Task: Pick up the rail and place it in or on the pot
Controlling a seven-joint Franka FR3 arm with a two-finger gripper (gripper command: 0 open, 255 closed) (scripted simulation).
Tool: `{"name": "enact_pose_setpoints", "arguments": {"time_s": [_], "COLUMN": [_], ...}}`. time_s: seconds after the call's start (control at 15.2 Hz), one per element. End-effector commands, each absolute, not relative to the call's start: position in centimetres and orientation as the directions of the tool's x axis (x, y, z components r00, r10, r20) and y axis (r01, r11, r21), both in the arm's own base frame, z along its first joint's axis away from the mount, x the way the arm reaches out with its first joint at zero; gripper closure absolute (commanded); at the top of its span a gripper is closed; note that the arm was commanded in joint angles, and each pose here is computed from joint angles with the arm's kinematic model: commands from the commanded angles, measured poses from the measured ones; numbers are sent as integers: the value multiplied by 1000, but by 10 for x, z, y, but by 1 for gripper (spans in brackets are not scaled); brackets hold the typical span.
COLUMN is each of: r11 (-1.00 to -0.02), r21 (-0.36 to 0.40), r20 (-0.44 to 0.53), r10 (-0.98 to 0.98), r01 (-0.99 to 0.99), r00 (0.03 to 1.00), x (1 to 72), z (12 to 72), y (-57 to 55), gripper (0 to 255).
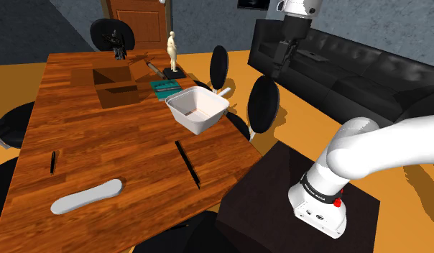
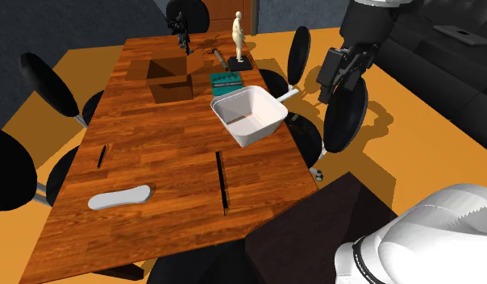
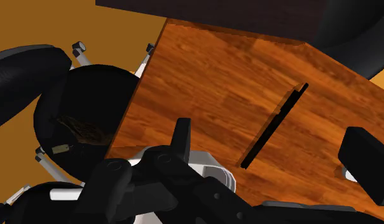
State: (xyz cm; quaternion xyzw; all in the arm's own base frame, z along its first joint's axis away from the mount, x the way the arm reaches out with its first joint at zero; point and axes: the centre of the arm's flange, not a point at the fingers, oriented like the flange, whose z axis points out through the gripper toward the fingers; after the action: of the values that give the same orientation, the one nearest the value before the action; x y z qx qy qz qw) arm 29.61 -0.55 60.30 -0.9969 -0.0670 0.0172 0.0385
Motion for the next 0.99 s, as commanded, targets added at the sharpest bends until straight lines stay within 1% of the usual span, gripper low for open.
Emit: {"name": "enact_pose_setpoints", "arguments": {"time_s": [0.0,0.92], "r11": [-988,-999], "r21": [-79,-35], "r20": [-29,-76], "r10": [135,-34], "r01": [132,-37], "r00": [990,997], "x": [296,357], "z": [603,457], "y": [-6,99], "gripper": [0,0]}}
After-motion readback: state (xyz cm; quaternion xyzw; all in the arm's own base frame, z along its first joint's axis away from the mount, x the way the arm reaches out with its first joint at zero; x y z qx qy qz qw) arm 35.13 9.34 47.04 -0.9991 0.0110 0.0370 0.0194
